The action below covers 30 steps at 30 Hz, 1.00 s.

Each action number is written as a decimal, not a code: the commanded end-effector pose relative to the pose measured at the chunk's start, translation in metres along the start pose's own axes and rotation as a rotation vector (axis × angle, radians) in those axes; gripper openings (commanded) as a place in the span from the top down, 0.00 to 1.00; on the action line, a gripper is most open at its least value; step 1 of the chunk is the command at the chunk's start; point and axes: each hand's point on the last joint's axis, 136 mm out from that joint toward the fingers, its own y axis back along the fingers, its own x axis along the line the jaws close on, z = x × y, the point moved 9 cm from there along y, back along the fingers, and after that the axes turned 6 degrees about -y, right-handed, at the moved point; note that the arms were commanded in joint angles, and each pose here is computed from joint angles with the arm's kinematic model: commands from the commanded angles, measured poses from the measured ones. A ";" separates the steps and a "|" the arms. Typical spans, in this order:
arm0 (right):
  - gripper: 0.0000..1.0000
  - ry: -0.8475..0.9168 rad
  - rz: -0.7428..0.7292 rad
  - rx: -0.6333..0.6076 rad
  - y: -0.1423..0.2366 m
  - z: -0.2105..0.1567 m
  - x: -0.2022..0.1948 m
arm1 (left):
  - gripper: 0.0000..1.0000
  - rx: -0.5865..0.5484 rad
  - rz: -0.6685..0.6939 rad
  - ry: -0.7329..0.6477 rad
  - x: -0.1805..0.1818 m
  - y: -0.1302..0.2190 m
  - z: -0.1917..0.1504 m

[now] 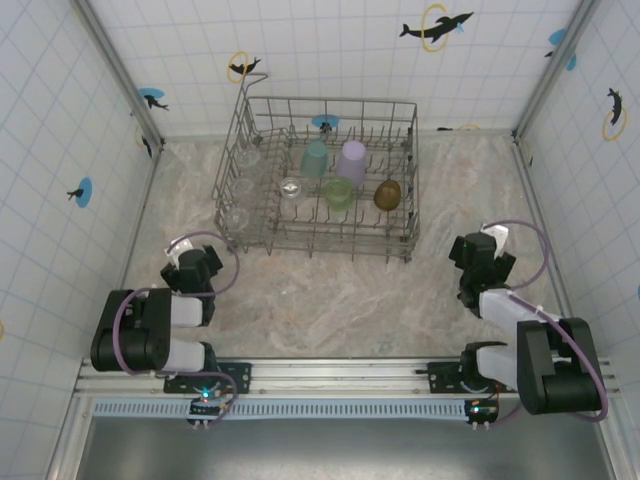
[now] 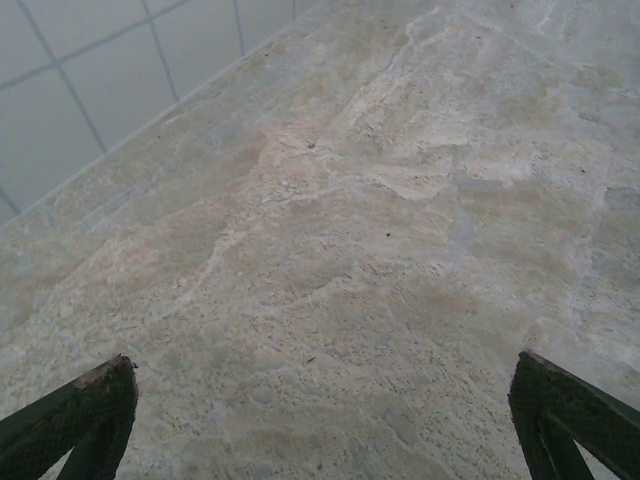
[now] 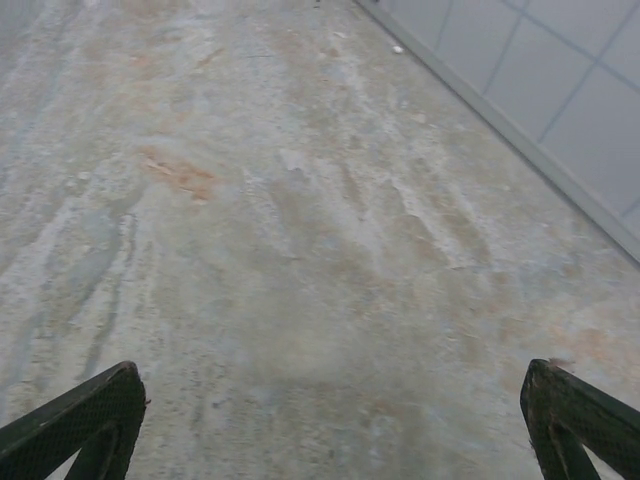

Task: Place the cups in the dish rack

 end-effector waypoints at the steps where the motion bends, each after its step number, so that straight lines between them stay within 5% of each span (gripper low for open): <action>1: 0.00 -0.069 -0.061 -0.144 0.001 0.014 -0.006 | 0.03 -0.088 -0.047 -0.010 -0.003 0.000 0.009; 9: 0.00 -0.182 -0.050 -0.232 0.007 -0.009 -0.020 | 0.03 -0.155 -0.152 -0.041 -0.006 0.014 0.001; 30: 0.00 -0.039 0.129 -0.310 0.024 -0.032 -0.018 | 0.02 -0.185 -0.212 -0.066 -0.008 0.020 -0.004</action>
